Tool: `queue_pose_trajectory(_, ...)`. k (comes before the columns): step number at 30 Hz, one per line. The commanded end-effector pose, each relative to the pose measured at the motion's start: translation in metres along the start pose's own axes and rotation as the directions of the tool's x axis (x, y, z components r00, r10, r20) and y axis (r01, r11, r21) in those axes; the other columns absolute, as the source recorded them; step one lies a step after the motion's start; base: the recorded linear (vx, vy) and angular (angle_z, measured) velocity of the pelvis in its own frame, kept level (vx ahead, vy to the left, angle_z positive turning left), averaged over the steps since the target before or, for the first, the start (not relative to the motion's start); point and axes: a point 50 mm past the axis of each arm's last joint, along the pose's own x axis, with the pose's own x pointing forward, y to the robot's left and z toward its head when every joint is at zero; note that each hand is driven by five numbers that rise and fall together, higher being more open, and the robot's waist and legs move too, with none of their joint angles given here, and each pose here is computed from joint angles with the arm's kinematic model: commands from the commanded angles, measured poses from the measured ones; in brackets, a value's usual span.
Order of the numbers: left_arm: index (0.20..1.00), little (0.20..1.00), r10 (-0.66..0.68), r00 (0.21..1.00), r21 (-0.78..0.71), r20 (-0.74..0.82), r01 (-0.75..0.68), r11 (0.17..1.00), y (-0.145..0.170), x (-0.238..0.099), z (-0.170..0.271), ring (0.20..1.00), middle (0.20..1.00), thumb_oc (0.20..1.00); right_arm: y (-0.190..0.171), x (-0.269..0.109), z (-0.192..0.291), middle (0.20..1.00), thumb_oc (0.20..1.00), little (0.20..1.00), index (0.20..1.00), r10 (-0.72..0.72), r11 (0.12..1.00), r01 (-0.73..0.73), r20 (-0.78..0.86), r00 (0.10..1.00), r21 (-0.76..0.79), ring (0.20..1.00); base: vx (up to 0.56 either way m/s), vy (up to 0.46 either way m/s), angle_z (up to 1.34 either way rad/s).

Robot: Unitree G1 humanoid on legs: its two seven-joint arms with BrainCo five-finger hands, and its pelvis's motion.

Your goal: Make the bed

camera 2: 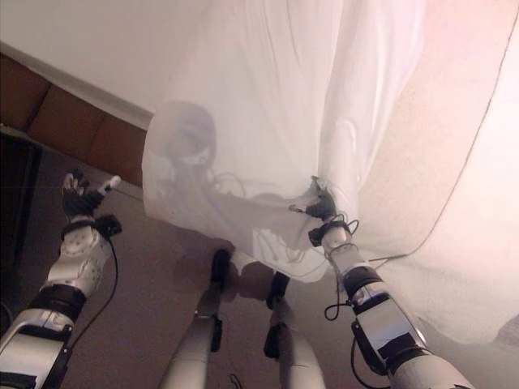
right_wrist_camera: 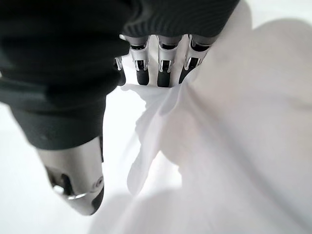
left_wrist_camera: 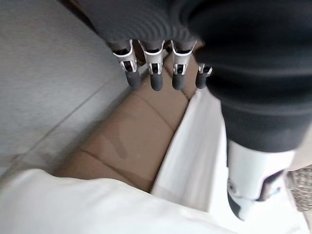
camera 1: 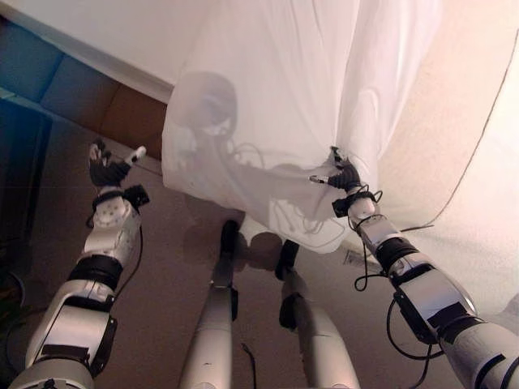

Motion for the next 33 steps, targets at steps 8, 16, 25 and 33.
queue_pose_trajectory(8, 1.000, 1.000, 0.029, 1.000, -0.206, -0.011, -0.030, 0.978, -0.010, -0.003, -0.003, 1.000, 1.000, 1.000, -0.073, -0.262, -0.250, 1.000, 1.000, 1.000, 1.000, -0.176, 0.984, 0.005, -0.963, 0.204, -0.179, 1.000, 0.00, 0.118, -0.16)
queue_pose_trajectory(16, 1.000, 1.000, -0.026, 0.995, -0.222, -0.098, 0.004, 0.975, -0.019, -0.018, -0.031, 1.000, 1.000, 1.000, -0.077, -0.274, -0.254, 1.000, 1.000, 1.000, 1.000, -0.177, 0.983, 0.082, -0.969, 0.173, -0.165, 1.000, -0.01, 0.014, -0.19)
queue_pose_trajectory(25, 1.000, 1.000, -0.002, 0.948, -0.179, -0.318, -0.058, 0.982, 0.011, -0.056, -0.097, 1.000, 1.000, 1.000, -0.071, -0.283, -0.257, 1.000, 1.000, 1.000, 1.000, -0.156, 0.981, 0.139, -0.972, 0.177, -0.132, 1.000, 0.06, -0.074, -0.51)
queue_pose_trajectory(33, 1.000, 1.000, 0.044, 0.813, 0.092, -0.580, 0.011, 0.996, 0.069, -0.117, -0.166, 1.000, 1.000, 1.000, -0.065, -0.289, -0.258, 1.000, 1.000, 1.000, 1.000, -0.151, 0.988, 0.053, -0.963, 0.221, -0.143, 1.000, 0.09, -0.080, 0.17)
